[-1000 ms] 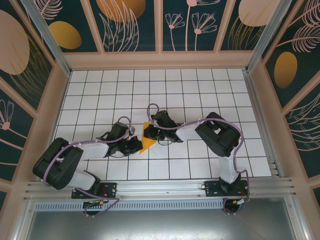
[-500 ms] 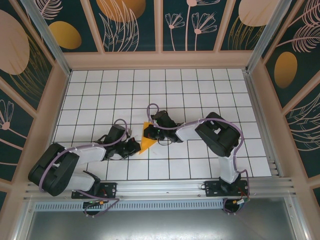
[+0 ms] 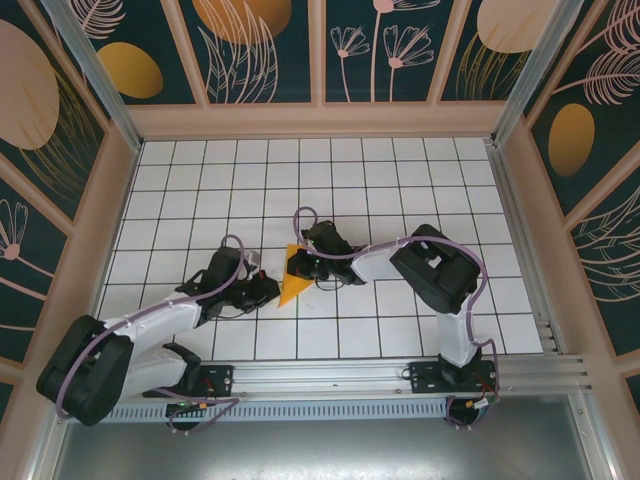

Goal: Fold a paper plane with a square sheet of paper (pick it up from the middle)
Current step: Fourth fold the wing at the center of the table.

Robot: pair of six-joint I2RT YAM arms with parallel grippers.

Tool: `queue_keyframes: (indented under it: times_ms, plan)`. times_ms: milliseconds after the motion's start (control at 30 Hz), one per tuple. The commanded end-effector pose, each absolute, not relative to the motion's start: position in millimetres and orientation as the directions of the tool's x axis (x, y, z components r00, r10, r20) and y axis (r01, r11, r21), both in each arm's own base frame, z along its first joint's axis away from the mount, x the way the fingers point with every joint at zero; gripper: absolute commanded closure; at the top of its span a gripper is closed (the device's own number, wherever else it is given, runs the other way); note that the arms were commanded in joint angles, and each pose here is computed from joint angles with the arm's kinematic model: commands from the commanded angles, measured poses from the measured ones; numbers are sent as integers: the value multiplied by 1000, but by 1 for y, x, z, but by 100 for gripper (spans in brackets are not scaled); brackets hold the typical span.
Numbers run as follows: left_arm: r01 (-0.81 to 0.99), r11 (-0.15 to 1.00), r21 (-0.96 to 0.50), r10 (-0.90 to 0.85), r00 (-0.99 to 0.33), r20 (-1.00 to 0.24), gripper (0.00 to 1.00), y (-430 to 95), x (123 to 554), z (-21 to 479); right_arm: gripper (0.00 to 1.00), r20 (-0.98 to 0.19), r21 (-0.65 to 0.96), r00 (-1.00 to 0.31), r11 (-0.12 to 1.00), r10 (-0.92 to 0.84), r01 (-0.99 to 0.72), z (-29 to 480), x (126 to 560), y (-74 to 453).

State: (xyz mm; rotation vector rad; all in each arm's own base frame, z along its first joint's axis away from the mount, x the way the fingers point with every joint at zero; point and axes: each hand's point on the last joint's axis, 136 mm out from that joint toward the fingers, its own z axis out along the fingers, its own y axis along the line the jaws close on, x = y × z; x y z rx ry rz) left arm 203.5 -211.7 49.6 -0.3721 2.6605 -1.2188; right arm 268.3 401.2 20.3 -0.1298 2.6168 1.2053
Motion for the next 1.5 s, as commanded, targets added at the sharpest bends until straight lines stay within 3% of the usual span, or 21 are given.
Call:
queue_keyframes:
  times_ms: [0, 233, 433, 933, 1167, 1367, 1467]
  plan:
    - [-90, 584, -807, -243, -968, -67, 95, -228, 207, 58, 100, -191, 613, -982, 783, 12, -110, -36, 255, 372]
    - [-133, 629, -766, -228, -973, -19, 95, -224, 201, 29, 100, -190, 612, -982, 783, 10, -110, -36, 254, 372]
    - [-280, 736, -616, -302, -951, 71, 100, -193, 180, -12, 100, -187, 605, -982, 789, 9, -108, -39, 253, 370]
    - [-451, 731, -513, -432, -887, 164, 100, -161, 141, -32, 100, -185, 594, -983, 797, 7, -106, -42, 253, 368]
    - [-335, 708, -622, -393, -918, 46, 100, -176, 169, 9, 100, -186, 599, -982, 793, 6, -109, -40, 254, 370]
    - [-156, 655, -740, -386, -910, -149, 91, -191, 205, 71, 100, -185, 610, -983, 786, 17, -101, -38, 255, 372]
    - [-96, 644, -759, -356, -916, -186, 90, -203, 220, 85, 100, -184, 617, -983, 781, 18, -101, -37, 254, 373]
